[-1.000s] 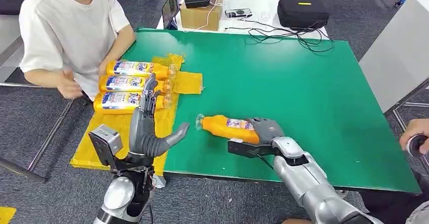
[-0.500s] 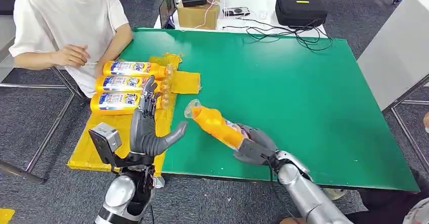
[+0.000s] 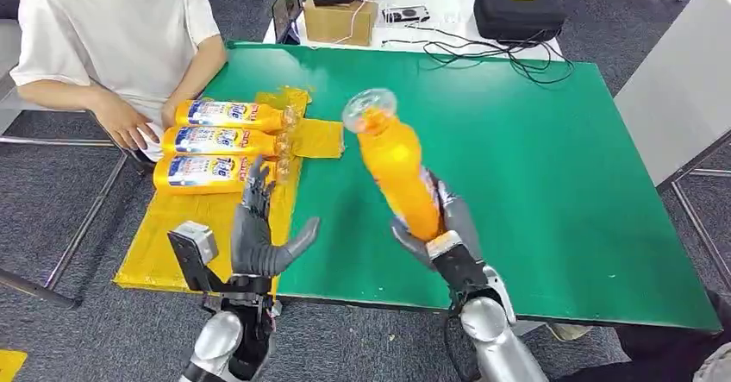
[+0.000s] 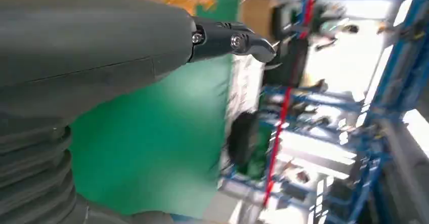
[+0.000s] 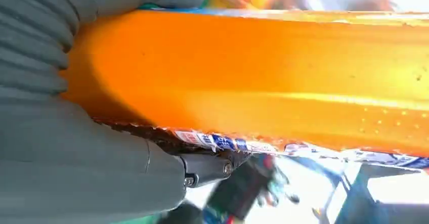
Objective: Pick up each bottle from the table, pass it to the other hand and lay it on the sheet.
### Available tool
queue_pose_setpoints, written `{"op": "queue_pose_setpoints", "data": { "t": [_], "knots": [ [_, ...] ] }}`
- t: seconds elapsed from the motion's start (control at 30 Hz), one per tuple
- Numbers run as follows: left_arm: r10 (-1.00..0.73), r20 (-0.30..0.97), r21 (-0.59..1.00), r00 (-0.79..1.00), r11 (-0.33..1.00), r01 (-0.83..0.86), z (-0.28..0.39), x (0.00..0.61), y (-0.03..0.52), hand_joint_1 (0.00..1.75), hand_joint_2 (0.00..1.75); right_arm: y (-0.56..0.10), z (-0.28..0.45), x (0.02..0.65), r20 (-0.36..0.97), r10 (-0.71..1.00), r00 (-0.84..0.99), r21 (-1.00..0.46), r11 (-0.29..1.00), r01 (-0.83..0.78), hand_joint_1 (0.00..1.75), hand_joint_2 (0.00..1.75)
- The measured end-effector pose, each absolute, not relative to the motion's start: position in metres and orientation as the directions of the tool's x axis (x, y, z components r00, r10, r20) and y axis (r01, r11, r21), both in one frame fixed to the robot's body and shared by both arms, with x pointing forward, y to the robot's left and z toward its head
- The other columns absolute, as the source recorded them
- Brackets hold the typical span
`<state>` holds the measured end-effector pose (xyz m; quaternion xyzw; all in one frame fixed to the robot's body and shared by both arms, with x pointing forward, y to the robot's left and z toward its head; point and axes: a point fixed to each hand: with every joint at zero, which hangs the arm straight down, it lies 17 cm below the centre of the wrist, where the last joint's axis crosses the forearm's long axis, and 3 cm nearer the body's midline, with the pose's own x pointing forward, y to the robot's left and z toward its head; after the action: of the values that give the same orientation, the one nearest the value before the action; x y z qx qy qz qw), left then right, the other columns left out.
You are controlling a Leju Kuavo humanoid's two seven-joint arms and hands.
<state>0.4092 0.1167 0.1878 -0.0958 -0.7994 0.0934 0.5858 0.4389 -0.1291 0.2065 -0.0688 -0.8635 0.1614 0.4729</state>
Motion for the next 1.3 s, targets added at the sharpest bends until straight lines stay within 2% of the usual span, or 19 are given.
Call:
{"op": "queue_pose_setpoints", "data": {
  "t": [0.13,0.27,0.37,0.57,0.7,0.83,1.03,1.3],
  "knots": [
    [0.299,0.917,-0.255,-0.265,0.949,0.187,0.176,0.386,0.08,0.0,1.75,-0.142,0.238,0.425,0.77,0.216,-0.601,-0.255,0.967,0.02,1.75,1.75],
    [0.319,0.922,-0.226,-0.222,0.904,0.363,0.168,0.355,0.038,0.0,1.75,-0.137,0.249,0.414,0.737,0.207,-0.644,-0.258,0.966,0.015,1.75,1.75],
    [0.315,0.925,-0.208,-0.214,0.889,0.408,0.166,0.344,0.024,0.0,1.75,-0.134,0.26,0.408,0.717,0.201,-0.668,-0.249,0.968,0.024,1.75,1.75],
    [0.34,0.912,-0.183,-0.232,0.84,0.511,0.173,0.324,0.005,0.0,1.75,-0.099,0.245,0.405,0.744,0.188,-0.641,-0.328,0.939,-0.105,1.75,1.75],
    [0.343,0.904,-0.172,-0.256,0.84,0.515,0.179,0.321,0.006,0.0,1.75,-0.079,0.233,0.399,0.736,0.208,-0.644,-0.392,0.907,-0.155,1.75,1.75],
    [0.321,0.902,-0.176,-0.289,0.884,0.432,0.186,0.336,0.022,0.0,1.75,-0.044,0.213,0.382,0.712,0.236,-0.661,-0.486,0.846,-0.221,1.75,1.75],
    [0.317,0.894,-0.235,-0.317,0.933,0.271,0.203,0.37,0.056,0.0,1.75,0.003,0.194,0.349,0.706,0.221,-0.673,-0.524,0.803,-0.286,1.75,1.75],
    [0.346,0.886,-0.274,-0.309,0.928,0.253,0.206,0.373,0.063,0.0,1.75,0.012,0.197,0.347,0.687,0.226,-0.691,-0.543,0.792,-0.28,1.75,1.75]
  ]
}}
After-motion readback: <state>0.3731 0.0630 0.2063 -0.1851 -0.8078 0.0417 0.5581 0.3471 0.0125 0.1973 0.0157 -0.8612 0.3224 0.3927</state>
